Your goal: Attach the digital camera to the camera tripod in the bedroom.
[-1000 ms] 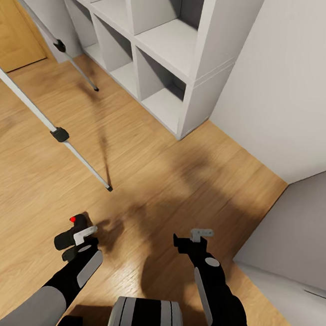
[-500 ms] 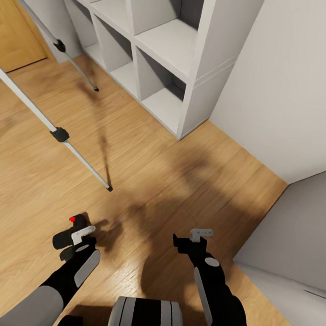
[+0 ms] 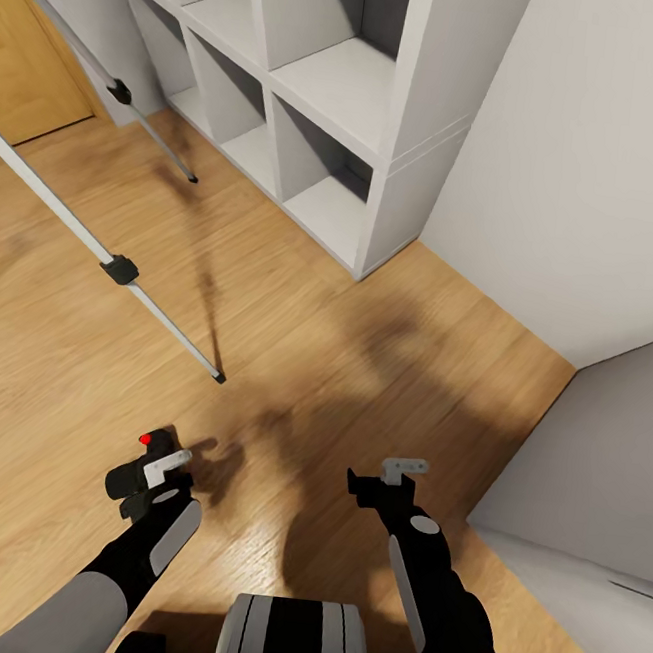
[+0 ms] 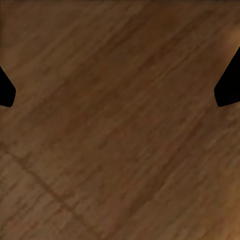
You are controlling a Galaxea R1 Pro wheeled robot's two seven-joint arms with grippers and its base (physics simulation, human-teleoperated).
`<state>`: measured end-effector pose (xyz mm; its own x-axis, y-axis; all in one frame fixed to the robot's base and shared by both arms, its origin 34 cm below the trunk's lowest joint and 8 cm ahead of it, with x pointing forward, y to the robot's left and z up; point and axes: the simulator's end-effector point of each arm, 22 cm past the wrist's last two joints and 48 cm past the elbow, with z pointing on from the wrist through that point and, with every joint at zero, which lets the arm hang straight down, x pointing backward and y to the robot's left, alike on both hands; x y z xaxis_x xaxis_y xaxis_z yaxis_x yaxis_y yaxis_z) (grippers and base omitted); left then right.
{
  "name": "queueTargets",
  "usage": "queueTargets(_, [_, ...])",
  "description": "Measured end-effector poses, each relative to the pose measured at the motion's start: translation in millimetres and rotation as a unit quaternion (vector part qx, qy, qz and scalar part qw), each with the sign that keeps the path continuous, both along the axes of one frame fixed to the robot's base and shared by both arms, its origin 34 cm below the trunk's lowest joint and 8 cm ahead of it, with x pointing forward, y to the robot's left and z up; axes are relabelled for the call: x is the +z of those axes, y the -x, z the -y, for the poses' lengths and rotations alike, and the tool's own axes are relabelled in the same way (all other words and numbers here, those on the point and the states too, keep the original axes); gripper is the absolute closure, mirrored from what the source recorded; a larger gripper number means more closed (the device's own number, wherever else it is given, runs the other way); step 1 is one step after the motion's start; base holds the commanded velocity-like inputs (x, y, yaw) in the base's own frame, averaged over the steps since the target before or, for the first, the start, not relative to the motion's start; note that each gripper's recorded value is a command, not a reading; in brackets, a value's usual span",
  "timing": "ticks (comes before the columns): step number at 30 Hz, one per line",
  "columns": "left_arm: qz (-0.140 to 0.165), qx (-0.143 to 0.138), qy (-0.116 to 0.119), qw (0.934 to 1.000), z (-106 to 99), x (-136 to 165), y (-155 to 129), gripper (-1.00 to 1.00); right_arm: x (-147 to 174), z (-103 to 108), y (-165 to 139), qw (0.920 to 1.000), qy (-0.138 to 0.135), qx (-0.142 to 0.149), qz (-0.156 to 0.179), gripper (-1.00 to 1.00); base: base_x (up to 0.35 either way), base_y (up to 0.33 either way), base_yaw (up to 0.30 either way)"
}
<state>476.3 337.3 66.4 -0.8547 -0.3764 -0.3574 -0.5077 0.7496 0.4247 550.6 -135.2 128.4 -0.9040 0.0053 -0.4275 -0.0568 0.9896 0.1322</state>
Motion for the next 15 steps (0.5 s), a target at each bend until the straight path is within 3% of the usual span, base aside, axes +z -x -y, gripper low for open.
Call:
queueTargets(7, [-0.001, -0.004, 0.004, 1.0000, 2, -1, 0, -1.00, 0, 0, 0, 1.0000, 0.000, 0.000, 0.000, -1.00, 0.000, 0.000, 0.000])
queueTargets(15, [0.006, -0.016, 0.030, 0.9994, 11, -8, -3, -1.00, 0, 0, 0, 1.0000, 0.000, 0.000, 0.000, -1.00, 0.000, 0.000, 0.000])
